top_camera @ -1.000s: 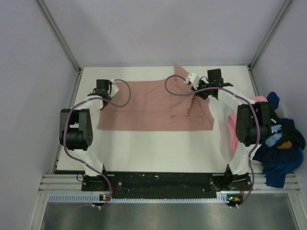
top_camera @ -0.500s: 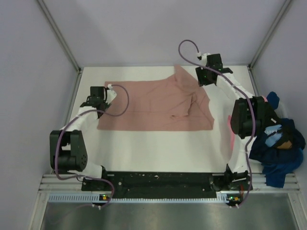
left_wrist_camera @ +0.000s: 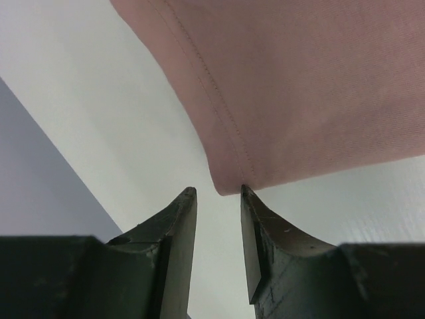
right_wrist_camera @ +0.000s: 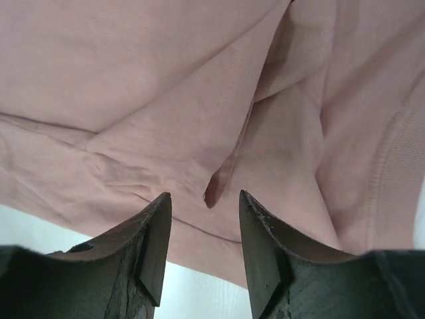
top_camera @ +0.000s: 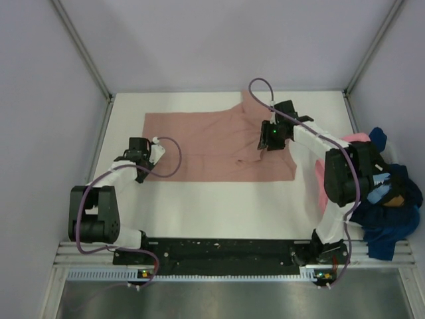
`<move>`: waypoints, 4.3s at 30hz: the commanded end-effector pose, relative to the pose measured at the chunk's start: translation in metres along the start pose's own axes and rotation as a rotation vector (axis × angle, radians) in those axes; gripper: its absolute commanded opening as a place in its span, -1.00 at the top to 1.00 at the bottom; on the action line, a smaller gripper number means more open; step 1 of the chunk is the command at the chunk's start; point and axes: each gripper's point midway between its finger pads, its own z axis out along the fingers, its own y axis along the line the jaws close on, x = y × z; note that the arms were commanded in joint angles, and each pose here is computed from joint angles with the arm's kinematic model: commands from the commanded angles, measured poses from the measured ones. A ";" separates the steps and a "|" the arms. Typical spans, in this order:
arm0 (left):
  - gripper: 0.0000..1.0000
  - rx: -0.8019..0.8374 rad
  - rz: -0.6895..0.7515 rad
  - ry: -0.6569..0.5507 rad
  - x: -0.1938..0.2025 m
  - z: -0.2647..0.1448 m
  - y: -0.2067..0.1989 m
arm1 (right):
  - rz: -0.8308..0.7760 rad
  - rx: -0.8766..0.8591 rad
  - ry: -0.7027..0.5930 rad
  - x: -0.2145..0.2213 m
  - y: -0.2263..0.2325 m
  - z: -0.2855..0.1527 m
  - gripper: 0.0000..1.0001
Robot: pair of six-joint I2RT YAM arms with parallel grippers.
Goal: Fold and stack the t-shirts
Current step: Fold the flattened tshirt in 1/3 of the way
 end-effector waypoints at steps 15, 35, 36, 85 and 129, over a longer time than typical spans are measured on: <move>0.22 -0.016 -0.036 -0.045 -0.002 0.000 -0.001 | 0.046 -0.065 0.090 0.017 0.018 0.035 1.00; 0.22 -0.035 -0.015 -0.030 0.002 0.000 0.002 | 0.030 -0.125 -0.031 -0.045 0.059 0.031 0.72; 0.21 -0.038 -0.008 -0.030 0.003 -0.001 0.002 | 0.023 -0.081 -0.053 -0.043 0.051 0.022 0.41; 0.13 -0.054 0.007 -0.028 0.003 0.000 0.005 | -0.132 -0.172 0.004 -0.036 0.075 0.054 1.00; -0.29 0.213 0.432 -0.362 -0.021 -0.029 -0.050 | 0.151 0.225 -0.025 0.083 -0.073 -0.052 -0.26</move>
